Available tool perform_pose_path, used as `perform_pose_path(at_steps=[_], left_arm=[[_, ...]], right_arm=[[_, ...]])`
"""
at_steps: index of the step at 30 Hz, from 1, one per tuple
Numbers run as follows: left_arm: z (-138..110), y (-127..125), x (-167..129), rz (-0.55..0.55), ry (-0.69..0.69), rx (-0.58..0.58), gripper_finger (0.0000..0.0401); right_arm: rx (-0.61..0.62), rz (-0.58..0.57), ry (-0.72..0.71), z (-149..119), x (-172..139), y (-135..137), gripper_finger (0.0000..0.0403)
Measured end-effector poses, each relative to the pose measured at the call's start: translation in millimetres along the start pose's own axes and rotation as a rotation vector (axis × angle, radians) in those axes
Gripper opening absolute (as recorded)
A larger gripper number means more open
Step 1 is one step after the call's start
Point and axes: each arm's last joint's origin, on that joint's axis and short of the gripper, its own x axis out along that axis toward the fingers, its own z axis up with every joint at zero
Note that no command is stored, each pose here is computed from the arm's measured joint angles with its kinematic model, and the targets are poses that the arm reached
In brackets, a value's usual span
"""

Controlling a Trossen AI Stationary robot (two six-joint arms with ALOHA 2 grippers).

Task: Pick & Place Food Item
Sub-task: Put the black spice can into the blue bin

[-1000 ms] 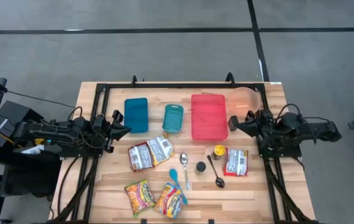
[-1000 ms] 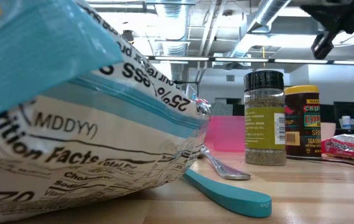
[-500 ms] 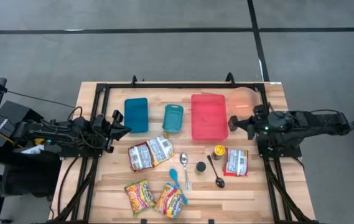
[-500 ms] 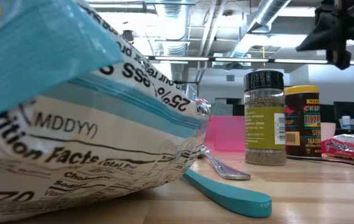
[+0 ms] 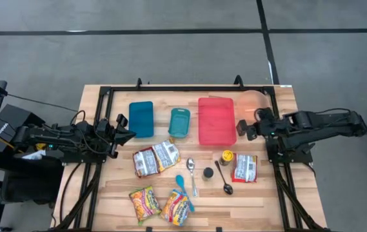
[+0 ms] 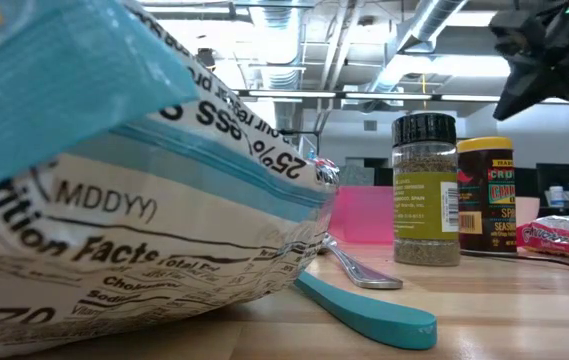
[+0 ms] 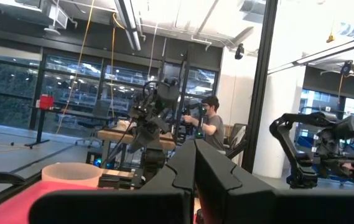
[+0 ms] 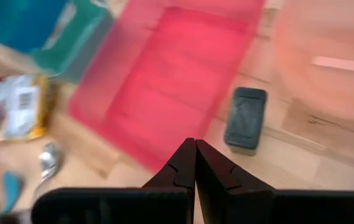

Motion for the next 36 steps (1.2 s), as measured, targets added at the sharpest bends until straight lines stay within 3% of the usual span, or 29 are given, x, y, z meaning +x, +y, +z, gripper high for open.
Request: perform_pose_path(at_steps=[6, 12, 28, 36], left_arm=[[0, 0, 0, 0.0, -0.001, 0.003, 0.0], [0, 0, 0, 0.0, 0.0, 0.004, 0.0], [0, 0, 0, 0.0, -0.001, 0.004, 0.0], [0, 0, 0, 0.0, -0.002, 0.004, 0.0]], right_arm=[[0.049, -0.141, 0.02, 9, 19, 1, 0.0], [0.049, -0.189, 0.083, 24, 37, -3, 0.0015], [0.04, -0.239, 0.224, 36, 63, -9, 0.0155], [0.022, -0.236, 0.226, 38, 74, -4, 0.0182]])
